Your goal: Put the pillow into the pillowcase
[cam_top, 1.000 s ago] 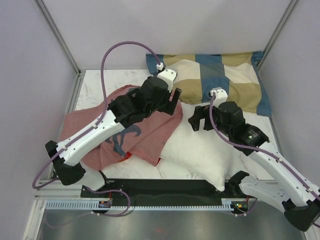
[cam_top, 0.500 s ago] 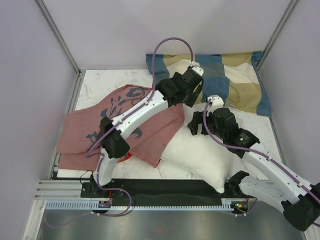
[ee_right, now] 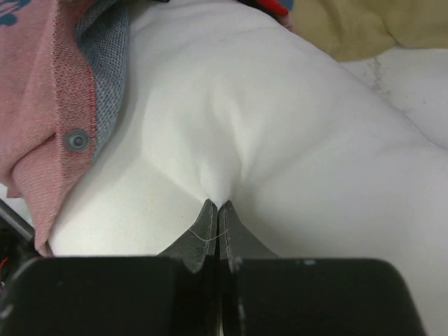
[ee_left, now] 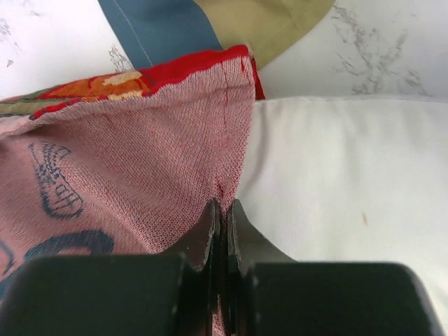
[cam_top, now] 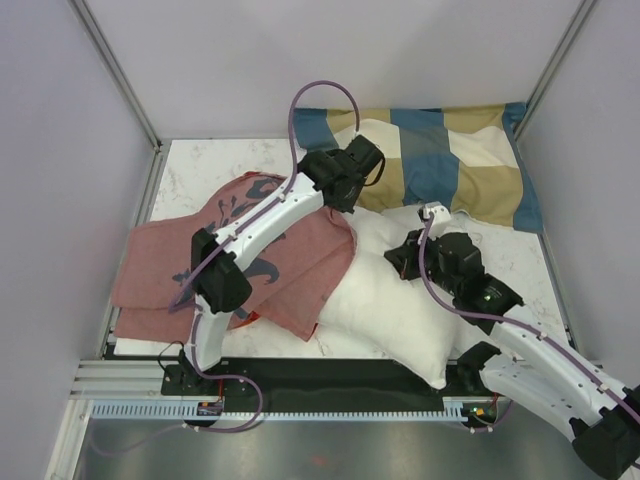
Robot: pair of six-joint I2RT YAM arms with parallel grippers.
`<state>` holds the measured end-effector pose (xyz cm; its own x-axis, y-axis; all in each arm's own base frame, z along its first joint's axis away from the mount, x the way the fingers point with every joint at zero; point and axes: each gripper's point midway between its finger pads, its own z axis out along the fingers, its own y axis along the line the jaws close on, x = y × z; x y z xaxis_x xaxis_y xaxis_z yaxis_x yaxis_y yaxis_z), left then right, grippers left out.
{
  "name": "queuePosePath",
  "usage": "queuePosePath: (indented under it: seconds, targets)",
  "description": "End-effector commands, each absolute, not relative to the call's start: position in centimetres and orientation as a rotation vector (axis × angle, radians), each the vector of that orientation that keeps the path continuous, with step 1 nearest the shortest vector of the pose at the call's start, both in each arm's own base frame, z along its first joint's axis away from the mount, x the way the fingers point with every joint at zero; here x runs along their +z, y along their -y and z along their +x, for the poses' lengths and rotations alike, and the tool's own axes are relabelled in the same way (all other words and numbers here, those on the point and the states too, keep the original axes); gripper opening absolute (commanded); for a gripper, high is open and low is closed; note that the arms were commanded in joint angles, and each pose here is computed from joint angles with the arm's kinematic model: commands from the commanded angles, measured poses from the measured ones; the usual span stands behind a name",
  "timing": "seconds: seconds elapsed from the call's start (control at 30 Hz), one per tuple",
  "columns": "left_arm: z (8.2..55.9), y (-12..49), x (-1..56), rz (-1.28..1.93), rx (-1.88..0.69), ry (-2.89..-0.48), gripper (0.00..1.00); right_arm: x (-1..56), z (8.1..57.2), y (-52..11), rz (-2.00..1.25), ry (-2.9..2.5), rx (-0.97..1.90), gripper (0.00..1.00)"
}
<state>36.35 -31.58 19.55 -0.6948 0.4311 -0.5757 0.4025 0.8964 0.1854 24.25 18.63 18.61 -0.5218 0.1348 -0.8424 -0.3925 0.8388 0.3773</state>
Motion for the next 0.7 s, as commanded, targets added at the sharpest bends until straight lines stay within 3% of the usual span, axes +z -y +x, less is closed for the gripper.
queuePosePath:
  seconds: [0.0,0.27,0.57,0.67]
  targets:
    - [34.1,30.8,27.8,0.612,-0.104,-2.304,0.02,19.8,22.1,-21.3,-0.341,-1.933,0.846,0.00]
    - [29.6,37.3,36.2,0.818,-0.419,-1.971,0.02,24.8,19.3,-26.0,-0.587,-1.728,0.891,0.00]
    - [20.3,41.2,47.3,0.822,-0.901,-1.739,0.02,36.4,21.9,-23.8,-0.342,-1.445,0.838,0.00]
    - [16.6,41.7,48.9,0.833,-1.047,-1.712,0.02,37.4,22.9,-23.8,-0.252,-1.426,0.854,0.00]
